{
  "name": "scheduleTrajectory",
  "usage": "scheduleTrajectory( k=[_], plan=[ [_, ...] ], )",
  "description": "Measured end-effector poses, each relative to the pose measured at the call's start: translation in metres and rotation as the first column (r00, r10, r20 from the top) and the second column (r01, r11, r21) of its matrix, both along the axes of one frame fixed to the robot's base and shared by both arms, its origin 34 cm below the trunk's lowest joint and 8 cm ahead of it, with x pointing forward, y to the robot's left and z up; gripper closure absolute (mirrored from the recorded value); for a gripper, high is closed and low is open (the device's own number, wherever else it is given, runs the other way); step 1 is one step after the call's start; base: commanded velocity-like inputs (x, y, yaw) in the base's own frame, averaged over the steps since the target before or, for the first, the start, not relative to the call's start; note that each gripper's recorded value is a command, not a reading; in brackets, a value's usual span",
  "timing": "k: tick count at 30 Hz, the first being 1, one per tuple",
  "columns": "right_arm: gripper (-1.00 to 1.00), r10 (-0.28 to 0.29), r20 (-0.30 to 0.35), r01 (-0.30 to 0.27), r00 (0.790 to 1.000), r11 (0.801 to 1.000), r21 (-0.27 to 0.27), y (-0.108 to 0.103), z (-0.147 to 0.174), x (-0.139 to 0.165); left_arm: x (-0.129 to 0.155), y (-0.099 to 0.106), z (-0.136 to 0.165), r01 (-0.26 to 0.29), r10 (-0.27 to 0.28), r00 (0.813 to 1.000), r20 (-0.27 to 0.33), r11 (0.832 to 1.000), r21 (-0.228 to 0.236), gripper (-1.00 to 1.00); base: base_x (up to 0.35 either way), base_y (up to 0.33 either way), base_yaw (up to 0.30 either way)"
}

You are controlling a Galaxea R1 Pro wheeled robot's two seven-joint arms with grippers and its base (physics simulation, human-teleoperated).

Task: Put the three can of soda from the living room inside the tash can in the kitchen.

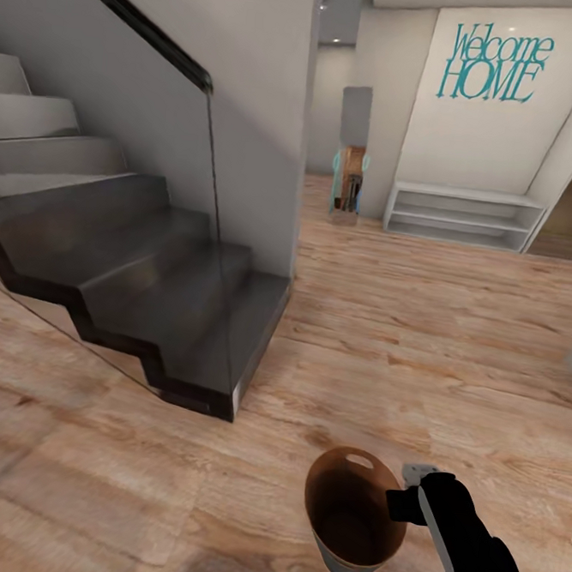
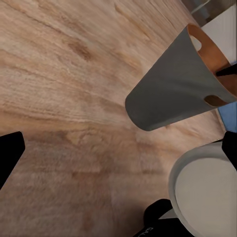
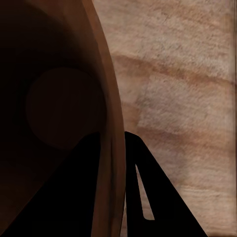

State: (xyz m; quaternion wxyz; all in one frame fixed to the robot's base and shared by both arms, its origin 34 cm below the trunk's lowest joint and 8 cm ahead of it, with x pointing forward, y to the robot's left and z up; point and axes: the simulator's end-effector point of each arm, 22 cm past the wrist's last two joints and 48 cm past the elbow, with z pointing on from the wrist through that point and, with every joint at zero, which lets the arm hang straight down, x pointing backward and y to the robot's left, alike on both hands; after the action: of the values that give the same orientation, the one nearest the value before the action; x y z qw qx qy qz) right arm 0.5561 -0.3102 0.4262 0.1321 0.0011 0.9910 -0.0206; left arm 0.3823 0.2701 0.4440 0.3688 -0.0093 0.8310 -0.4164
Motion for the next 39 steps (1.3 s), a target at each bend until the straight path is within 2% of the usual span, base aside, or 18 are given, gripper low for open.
scheduleTrajectory(
  k=[17, 39],
  plan=[
    [1.00, 0.000, 0.016, 0.000, 1.000, 1.000, 0.001, 0.001, 0.007, 0.003, 0.003, 0.000, 0.005, 0.000, 0.000, 1.000, 0.017, 1.000, 0.000, -1.00, 0.000, -0.005, -0.228],
    [1.00, -0.001, 0.025, 0.001, 1.000, 1.000, 0.001, 0.001, 0.012, 0.003, 0.007, 0.000, 0.010, 0.000, 0.000, 0.999, 0.038, 1.000, 0.000, -1.00, 0.000, -0.083, -0.228]
  ],
)
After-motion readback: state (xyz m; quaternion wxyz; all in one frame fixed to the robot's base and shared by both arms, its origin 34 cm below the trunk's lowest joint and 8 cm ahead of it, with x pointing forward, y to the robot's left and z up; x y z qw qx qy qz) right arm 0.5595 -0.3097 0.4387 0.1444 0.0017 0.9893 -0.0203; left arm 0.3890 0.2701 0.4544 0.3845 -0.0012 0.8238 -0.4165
